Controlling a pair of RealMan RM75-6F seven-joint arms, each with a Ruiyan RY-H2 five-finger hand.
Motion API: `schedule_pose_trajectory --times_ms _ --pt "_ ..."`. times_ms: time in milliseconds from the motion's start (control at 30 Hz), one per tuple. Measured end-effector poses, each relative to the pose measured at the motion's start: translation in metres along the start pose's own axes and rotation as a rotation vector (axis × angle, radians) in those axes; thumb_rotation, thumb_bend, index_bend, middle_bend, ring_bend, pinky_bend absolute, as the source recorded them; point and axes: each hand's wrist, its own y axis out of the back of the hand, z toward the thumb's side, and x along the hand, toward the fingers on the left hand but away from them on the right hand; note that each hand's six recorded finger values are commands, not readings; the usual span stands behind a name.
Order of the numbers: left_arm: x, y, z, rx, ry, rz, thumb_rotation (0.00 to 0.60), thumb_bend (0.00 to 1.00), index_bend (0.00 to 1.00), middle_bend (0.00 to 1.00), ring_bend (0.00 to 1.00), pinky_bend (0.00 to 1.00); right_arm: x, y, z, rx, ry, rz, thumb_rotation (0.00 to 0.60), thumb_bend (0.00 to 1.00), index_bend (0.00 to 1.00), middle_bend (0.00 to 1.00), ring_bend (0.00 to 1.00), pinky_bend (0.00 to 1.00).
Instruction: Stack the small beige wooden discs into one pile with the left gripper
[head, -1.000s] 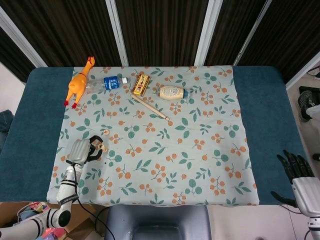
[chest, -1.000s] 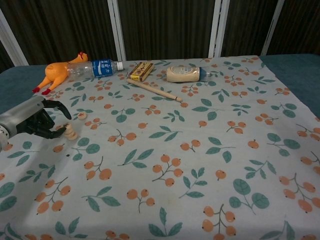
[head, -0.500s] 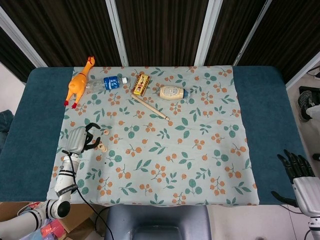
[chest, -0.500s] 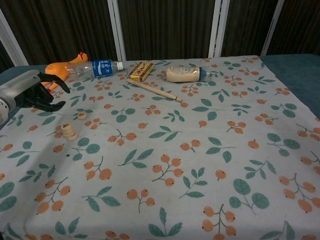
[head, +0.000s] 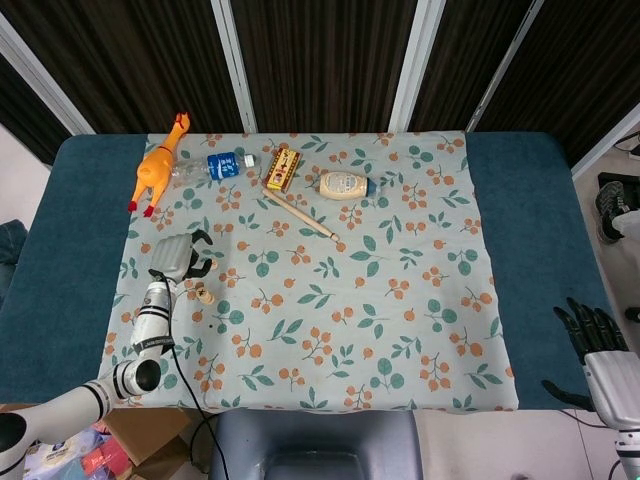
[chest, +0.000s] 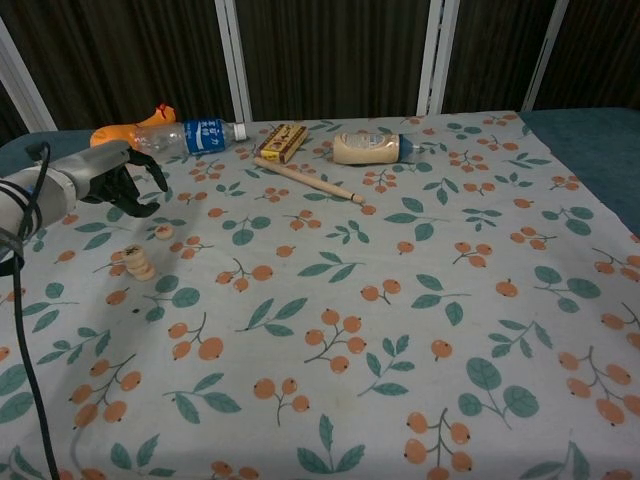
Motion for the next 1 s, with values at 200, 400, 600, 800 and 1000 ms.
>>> schedule_pose_trajectory --times_ms 200,400,600,800,1000 --pt "0.004 -0.011 0.008 0.045 0.013 -0.024 0.6 0.39 0.4 1.0 1.0 1.0 0.0 0.001 -0.001 -0.001 0.001 0.0 0.6 0.16 0.0 0.0 0.0 0.0" --pt "0.006 -0.016 0.012 0.102 0.017 -0.028 0.6 0.39 0.41 1.0 1.0 1.0 0.0 0.001 -0.001 -0.004 0.003 -0.001 0.6 0.16 0.0 0.0 0.0 0.0" --pt "0.01 -0.02 0.006 0.147 0.044 -0.026 0.6 0.39 0.41 1.0 1.0 1.0 0.001 0.002 -0.001 -0.006 0.002 -0.006 0.6 0.16 0.0 0.0 0.0 0.0" --pt "0.012 -0.022 0.003 0.171 0.056 -0.028 0.6 0.39 0.41 1.0 1.0 1.0 0.001 0.003 -0.002 -0.008 -0.001 -0.008 0.6 0.16 0.0 0.0 0.0 0.0" --pt "0.012 -0.024 0.002 0.173 0.058 -0.034 0.6 0.38 0.41 1.0 1.0 1.0 0.001 0.002 -0.002 -0.007 0.0 -0.007 0.6 0.16 0.0 0.0 0.0 0.0"
